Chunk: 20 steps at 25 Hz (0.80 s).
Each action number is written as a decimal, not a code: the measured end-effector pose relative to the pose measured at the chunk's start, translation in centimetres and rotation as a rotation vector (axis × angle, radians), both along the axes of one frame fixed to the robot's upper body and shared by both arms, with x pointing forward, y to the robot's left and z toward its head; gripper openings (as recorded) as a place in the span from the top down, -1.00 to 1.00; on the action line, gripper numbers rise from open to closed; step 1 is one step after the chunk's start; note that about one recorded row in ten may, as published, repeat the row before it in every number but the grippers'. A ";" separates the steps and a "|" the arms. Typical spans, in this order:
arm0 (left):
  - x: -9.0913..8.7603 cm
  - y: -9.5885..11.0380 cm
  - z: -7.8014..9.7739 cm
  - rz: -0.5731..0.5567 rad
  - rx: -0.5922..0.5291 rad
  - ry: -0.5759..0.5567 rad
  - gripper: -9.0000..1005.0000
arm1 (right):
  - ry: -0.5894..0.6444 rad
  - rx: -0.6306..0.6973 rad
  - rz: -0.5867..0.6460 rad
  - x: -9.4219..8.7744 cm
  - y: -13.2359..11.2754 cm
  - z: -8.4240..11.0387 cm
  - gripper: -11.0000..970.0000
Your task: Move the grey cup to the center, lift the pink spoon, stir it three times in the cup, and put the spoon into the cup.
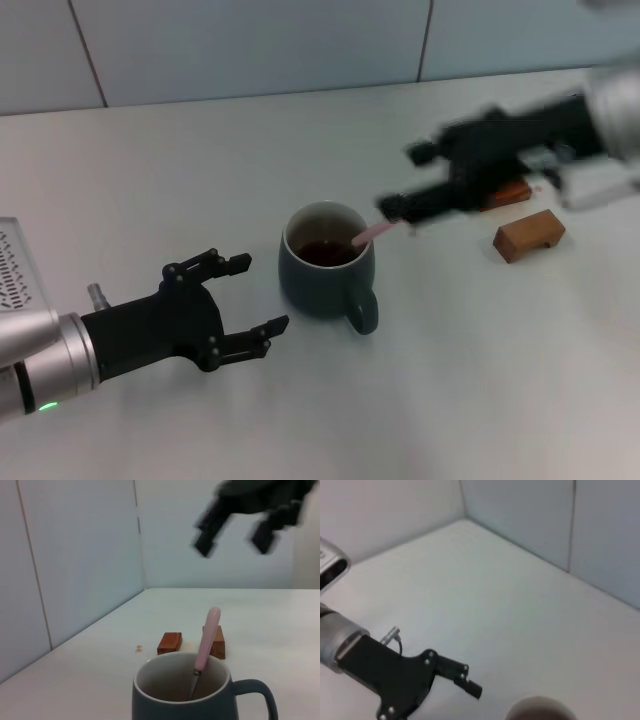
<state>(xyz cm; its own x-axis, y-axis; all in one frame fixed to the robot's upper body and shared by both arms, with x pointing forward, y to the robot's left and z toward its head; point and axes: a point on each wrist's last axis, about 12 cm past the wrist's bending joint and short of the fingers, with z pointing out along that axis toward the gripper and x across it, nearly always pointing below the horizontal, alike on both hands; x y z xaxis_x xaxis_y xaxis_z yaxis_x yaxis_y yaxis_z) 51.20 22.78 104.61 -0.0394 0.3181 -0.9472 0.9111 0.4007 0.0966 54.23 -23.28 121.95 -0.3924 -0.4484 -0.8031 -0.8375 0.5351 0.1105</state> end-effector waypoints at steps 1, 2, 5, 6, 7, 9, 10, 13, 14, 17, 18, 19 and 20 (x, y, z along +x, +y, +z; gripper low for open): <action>0.0 0.0 0.0 0.001 0.000 0.000 -0.68 | 0.000 0.000 0.000 0.0 0.0 0.0 -0.25; 0.0 0.0 0.0 0.001 0.000 0.000 -0.68 | -0.020 0.032 -0.006 -0.9 -1.0 -0.6 -0.32; 0.0 0.1 0.0 0.007 -0.003 0.009 -0.68 | -0.091 0.156 -0.019 -3.9 -4.6 -3.6 -0.53; 0.0 0.1 0.0 0.007 -0.003 0.009 -0.68 | -0.091 0.156 -0.019 -3.9 -4.6 -3.6 -0.59; 0.0 0.1 0.0 0.008 -0.003 0.011 -0.68 | -0.100 0.196 -0.035 -4.5 -5.5 -4.5 -0.64; 0.0 0.2 -0.1 0.012 -0.004 0.015 -0.68 | -0.117 0.269 -0.067 -5.3 -7.0 -6.1 -0.75; -0.1 0.3 -0.1 0.015 -0.004 0.019 -0.68 | -0.121 0.297 -0.086 -5.6 -7.8 -7.0 -0.75; -0.2 0.3 -0.2 0.019 -0.006 0.026 -0.68 | -0.126 0.325 -0.117 -6.0 -9.1 -9.2 -0.75; -0.2 0.3 -0.2 0.020 -0.008 0.030 -0.68 | -0.121 0.324 -0.116 -6.1 -9.3 -9.8 -0.75; -0.2 0.4 -0.2 0.024 -0.011 0.037 -0.68 | -0.097 0.316 -0.110 -6.1 -9.3 -11.0 -0.75; -0.2 0.4 -0.2 0.024 -0.012 0.039 -0.68 | -0.088 0.307 -0.109 -6.0 -9.3 -11.2 -0.75; -0.2 0.4 -0.2 0.024 -0.012 0.040 -0.68 | -0.081 0.296 -0.106 -6.0 -9.3 -11.3 -0.75; -0.3 0.3 -0.2 0.022 -0.011 0.042 -0.68 | -0.070 0.282 -0.105 -5.9 -9.2 -11.5 -0.75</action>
<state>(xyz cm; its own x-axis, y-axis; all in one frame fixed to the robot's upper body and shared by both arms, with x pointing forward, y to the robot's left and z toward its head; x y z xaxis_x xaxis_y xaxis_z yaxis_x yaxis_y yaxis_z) 50.94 23.10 104.36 -0.0859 0.3061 -0.9481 0.9053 0.4214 0.0540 48.33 -32.50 110.46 -0.3647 -0.1638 -0.9166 -0.7898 0.5758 0.2113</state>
